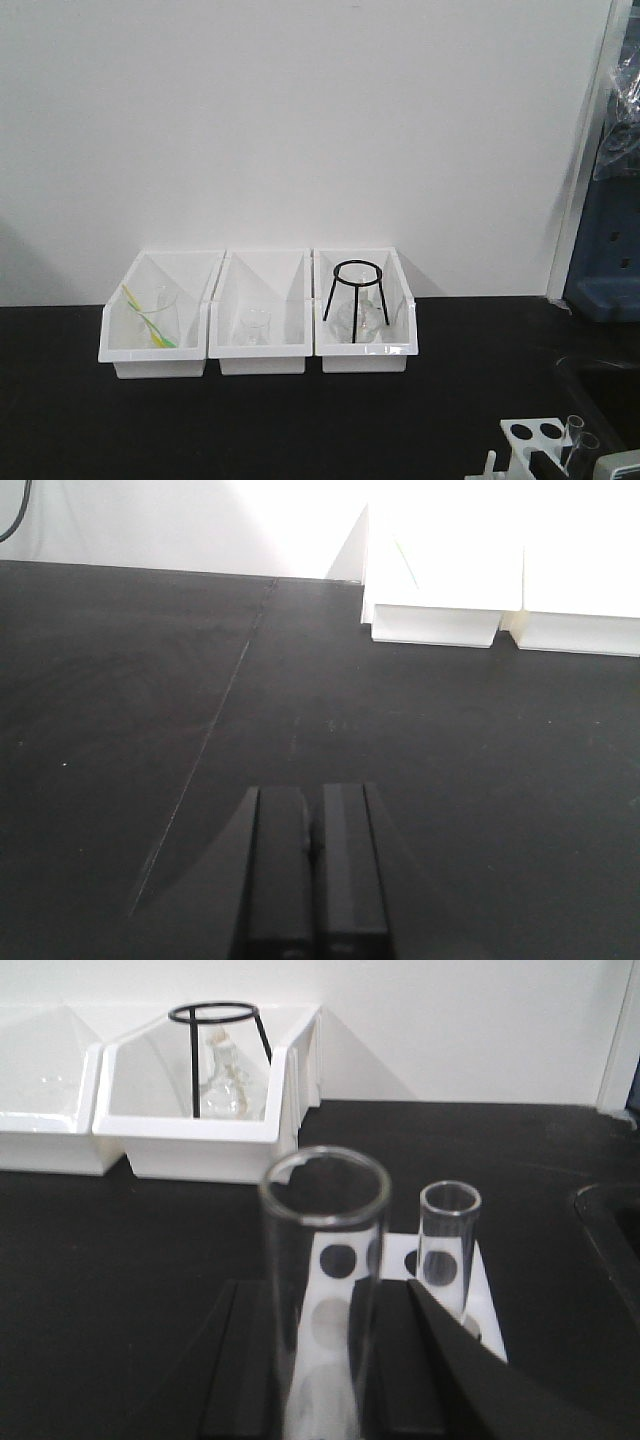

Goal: Flip and reinsert test tube from rack

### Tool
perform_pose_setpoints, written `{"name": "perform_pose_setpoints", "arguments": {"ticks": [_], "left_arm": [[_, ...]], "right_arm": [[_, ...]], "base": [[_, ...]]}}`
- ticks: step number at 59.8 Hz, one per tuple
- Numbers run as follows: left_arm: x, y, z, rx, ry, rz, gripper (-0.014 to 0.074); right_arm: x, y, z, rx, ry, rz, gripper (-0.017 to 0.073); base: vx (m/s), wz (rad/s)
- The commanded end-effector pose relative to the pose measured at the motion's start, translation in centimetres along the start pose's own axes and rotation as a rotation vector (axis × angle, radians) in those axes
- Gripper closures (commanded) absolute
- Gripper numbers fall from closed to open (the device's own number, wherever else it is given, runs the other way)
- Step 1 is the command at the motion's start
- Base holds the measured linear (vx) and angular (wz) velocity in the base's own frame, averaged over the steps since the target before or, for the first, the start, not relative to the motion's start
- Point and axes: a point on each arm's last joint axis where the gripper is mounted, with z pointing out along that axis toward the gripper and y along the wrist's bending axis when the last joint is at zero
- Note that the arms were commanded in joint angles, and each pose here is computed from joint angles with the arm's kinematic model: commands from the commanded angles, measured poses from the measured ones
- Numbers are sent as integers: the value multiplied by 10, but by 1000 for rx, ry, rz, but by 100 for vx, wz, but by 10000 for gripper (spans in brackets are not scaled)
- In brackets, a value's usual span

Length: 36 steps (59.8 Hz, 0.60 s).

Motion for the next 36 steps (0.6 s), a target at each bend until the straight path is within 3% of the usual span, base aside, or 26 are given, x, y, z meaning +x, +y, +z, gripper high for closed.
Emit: {"name": "perform_pose_setpoints", "arguments": {"ticks": [1,26,36], "left_arm": [[-7,-2,0,23,-86,-2,600],[-7,-2,0,23,-86,-2,600],[-7,-2,0,23,-86,-2,600]], "right_arm": [[-18,0,4,-5,-108,-14,568],[-18,-2,7,9,-74,-11,563],[-18,-1,7,4,-74,-17,506]], "base": [[0,0],[0,0],[0,0]]}}
